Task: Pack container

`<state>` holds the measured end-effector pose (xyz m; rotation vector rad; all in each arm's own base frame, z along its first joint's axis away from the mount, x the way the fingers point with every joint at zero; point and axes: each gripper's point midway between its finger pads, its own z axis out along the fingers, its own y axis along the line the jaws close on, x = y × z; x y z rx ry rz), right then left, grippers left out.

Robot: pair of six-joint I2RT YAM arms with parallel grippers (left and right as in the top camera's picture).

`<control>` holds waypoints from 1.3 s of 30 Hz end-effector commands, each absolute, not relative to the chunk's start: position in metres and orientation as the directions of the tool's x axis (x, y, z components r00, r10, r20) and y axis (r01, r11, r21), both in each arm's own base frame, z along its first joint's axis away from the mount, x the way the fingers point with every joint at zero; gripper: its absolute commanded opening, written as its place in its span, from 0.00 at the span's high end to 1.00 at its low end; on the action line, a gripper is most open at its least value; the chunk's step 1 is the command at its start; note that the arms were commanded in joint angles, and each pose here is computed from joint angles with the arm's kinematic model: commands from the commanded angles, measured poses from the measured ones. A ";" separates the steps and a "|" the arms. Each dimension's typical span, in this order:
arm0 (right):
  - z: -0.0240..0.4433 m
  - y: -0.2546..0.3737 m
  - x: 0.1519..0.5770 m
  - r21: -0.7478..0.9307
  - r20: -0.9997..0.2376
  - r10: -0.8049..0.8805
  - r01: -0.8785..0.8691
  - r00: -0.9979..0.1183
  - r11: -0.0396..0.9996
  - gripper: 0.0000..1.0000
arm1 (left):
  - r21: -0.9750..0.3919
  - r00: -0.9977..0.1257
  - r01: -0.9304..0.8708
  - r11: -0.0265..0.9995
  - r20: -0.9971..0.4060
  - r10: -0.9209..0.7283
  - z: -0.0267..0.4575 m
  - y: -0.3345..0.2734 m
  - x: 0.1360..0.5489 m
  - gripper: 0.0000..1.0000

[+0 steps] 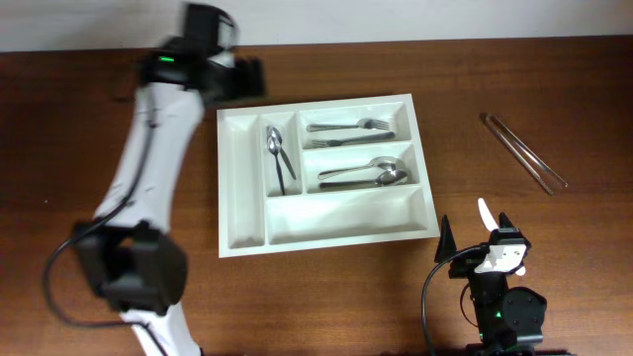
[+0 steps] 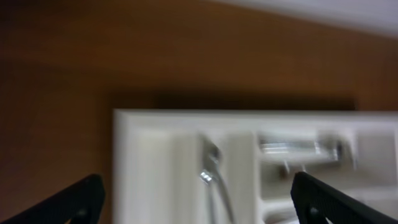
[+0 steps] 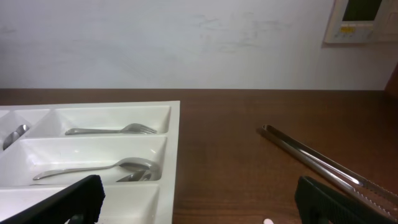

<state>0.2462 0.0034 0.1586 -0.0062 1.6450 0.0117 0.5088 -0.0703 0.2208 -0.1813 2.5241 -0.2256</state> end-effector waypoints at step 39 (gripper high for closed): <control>0.213 -0.060 0.252 -0.123 -0.456 0.105 0.179 -0.884 0.976 0.01 | -0.153 -0.692 -0.344 0.927 -0.625 -0.360 0.293 0.067 0.467 0.01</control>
